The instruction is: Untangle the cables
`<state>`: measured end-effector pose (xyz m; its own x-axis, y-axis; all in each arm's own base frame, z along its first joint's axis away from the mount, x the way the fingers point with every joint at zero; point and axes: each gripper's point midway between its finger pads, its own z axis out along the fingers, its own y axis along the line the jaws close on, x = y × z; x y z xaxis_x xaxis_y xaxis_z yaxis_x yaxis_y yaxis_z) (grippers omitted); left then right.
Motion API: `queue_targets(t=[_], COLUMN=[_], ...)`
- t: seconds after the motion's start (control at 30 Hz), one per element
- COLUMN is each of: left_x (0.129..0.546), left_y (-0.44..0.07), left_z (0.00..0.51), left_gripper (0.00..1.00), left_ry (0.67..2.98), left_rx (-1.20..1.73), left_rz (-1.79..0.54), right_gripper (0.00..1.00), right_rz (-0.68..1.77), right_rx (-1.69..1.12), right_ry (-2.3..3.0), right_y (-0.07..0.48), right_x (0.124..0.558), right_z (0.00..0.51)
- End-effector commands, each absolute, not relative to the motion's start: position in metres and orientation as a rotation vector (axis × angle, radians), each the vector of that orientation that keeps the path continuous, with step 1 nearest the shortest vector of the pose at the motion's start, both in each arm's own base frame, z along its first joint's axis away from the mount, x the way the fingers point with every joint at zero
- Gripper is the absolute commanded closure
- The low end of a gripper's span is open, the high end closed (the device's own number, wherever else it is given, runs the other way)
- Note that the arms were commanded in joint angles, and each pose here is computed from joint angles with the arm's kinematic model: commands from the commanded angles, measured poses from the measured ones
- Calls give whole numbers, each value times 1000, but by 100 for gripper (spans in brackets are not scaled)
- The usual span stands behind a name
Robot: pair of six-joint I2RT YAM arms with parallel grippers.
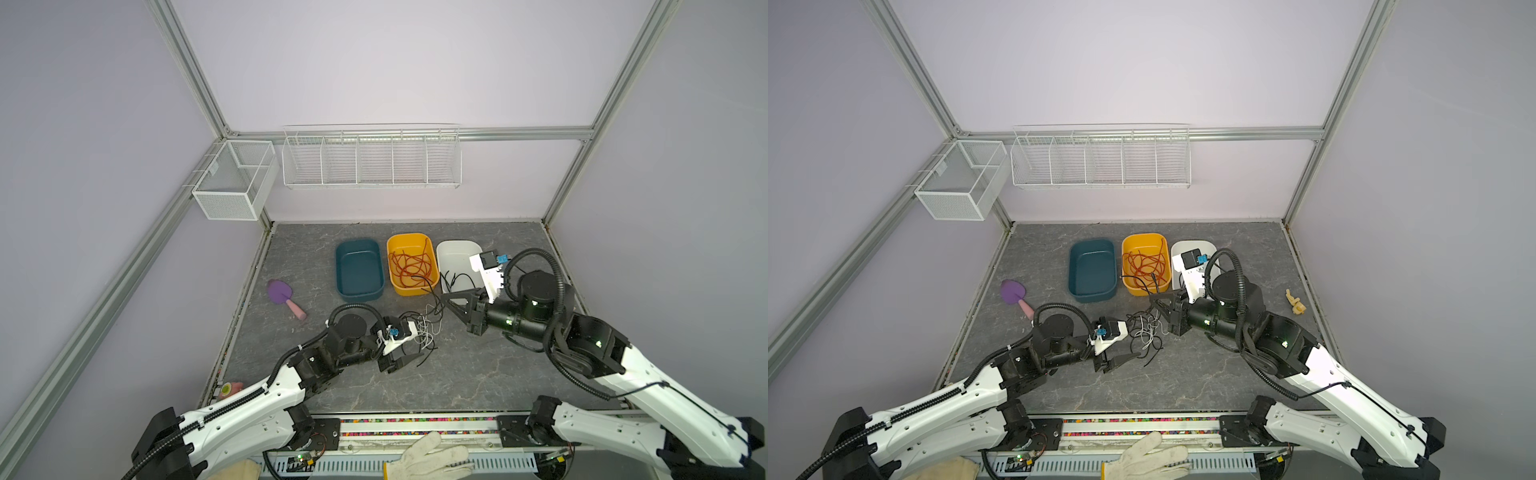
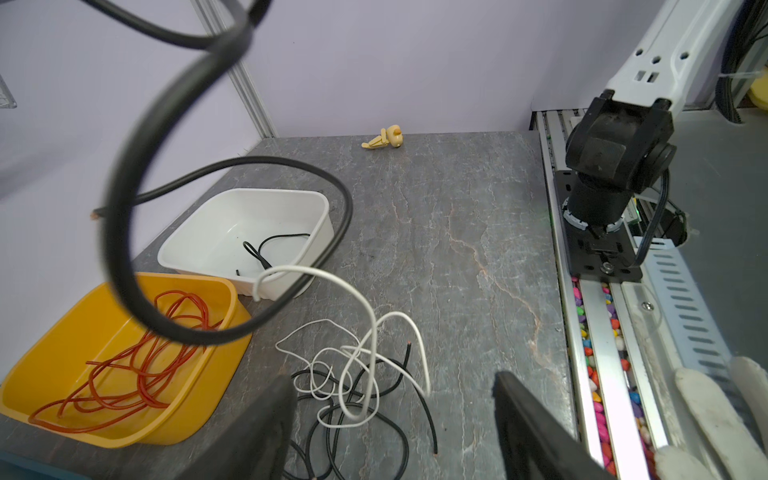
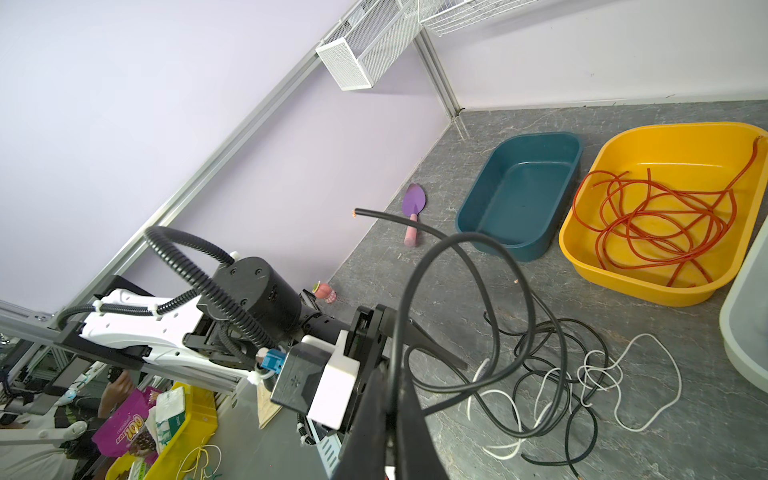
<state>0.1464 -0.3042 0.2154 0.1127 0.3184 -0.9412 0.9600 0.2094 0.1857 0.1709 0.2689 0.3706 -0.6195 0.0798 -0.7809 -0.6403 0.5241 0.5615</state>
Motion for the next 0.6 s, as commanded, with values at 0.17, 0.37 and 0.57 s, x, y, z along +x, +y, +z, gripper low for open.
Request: queue_targets(t=[0.17, 0.37, 0.57], left_x=[151, 153, 154], left_y=[-316, -320, -319], left_z=[228, 223, 222], left_gripper=[46, 58, 70], left_ry=[1375, 1383, 1388], left_rx=[1254, 1253, 1246], left_rz=[-793, -796, -787], right_gripper=[93, 93, 93], right_rz=[1229, 1234, 1239], right_rx=[-444, -444, -443], right_ry=[1901, 1901, 1901], right_y=[266, 266, 267], right_x=[163, 162, 162], right_z=[399, 401, 402])
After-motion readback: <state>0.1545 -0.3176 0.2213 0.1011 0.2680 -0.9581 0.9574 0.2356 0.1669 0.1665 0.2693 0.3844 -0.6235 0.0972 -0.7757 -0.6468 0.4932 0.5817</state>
